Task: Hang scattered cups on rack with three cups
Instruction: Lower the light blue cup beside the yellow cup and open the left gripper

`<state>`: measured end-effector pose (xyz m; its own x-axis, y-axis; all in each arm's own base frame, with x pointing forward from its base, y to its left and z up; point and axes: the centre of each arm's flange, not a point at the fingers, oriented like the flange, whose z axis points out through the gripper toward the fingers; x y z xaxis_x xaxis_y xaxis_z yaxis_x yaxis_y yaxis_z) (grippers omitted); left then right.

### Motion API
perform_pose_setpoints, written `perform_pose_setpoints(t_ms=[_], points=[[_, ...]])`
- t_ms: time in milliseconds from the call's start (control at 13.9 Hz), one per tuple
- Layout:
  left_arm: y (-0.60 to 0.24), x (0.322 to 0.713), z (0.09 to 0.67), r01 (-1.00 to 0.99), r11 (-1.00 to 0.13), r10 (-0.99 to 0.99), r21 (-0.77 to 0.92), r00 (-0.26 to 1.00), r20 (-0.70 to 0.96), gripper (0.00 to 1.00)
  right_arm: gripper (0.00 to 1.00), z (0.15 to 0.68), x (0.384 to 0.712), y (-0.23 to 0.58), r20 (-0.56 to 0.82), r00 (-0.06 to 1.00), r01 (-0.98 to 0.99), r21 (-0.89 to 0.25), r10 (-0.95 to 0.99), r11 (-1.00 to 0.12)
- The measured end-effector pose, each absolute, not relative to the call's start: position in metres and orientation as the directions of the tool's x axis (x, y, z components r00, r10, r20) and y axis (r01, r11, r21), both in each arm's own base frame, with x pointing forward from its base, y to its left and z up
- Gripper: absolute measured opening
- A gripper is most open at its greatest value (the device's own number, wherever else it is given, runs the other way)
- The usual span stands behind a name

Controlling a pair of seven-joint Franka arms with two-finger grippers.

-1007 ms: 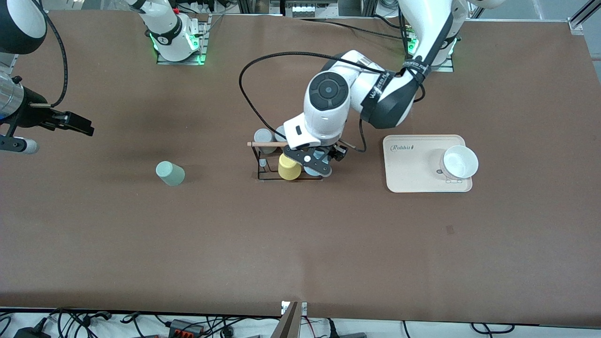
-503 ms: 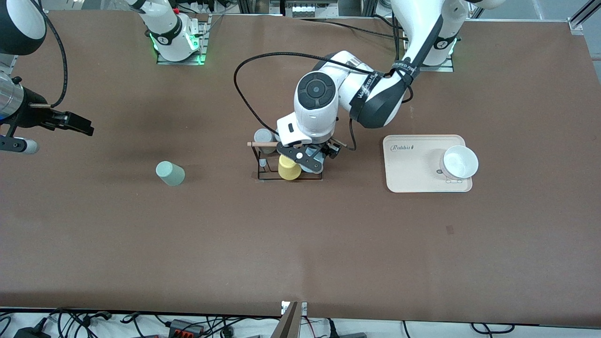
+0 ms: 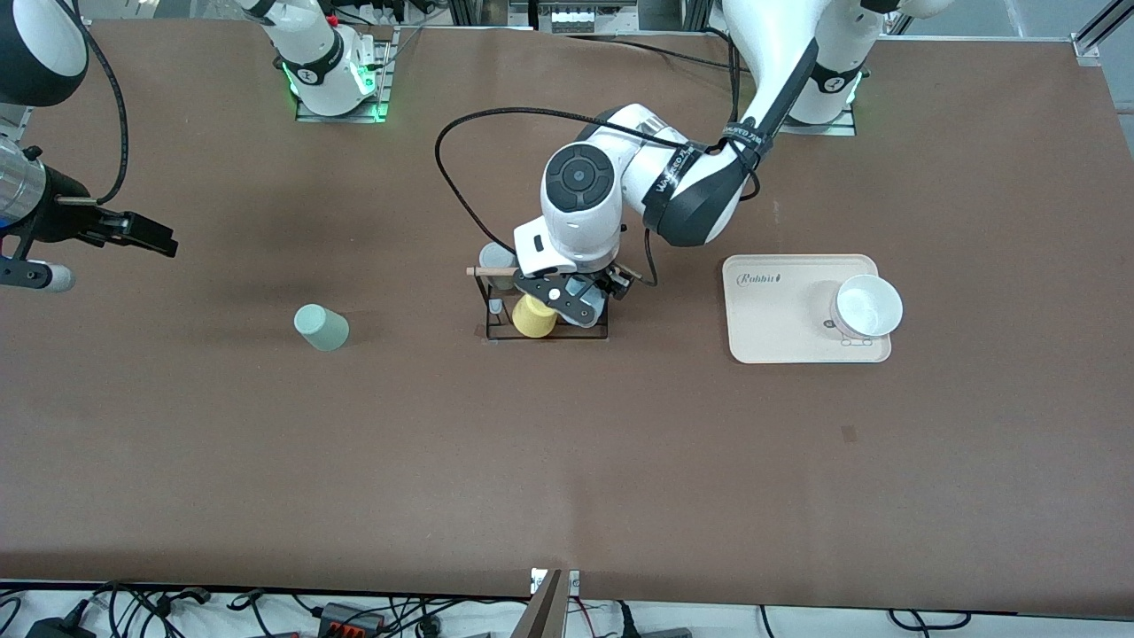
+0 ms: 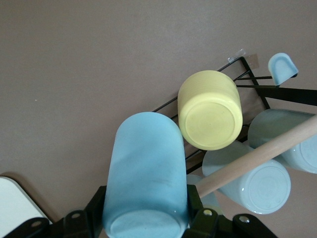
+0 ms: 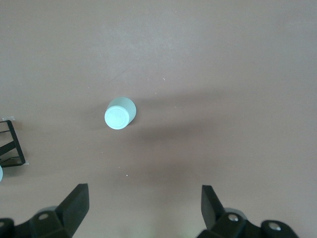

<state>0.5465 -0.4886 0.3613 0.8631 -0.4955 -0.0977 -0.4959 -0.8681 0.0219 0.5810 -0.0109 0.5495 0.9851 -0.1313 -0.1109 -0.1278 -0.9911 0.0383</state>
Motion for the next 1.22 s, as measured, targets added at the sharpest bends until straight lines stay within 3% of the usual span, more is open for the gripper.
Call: perform_pose_setpoints(t_ms=[1150, 1222], points=[[-0.484, 0.556, 0.311, -0.483, -0.876, -0.478, 0.004, 0.866, -0.149, 0.67, 1.00, 0.547, 0.582, -0.010, -0.117, 0.985, -0.127, 0.031, -0.130, -0.991], [-0.483, 0.556, 0.311, -0.482, -0.876, -0.477, 0.004, 0.866, -0.149, 0.71, 1.00, 0.547, 0.582, -0.010, -0.117, 0.985, -0.127, 0.031, -0.130, -0.991]])
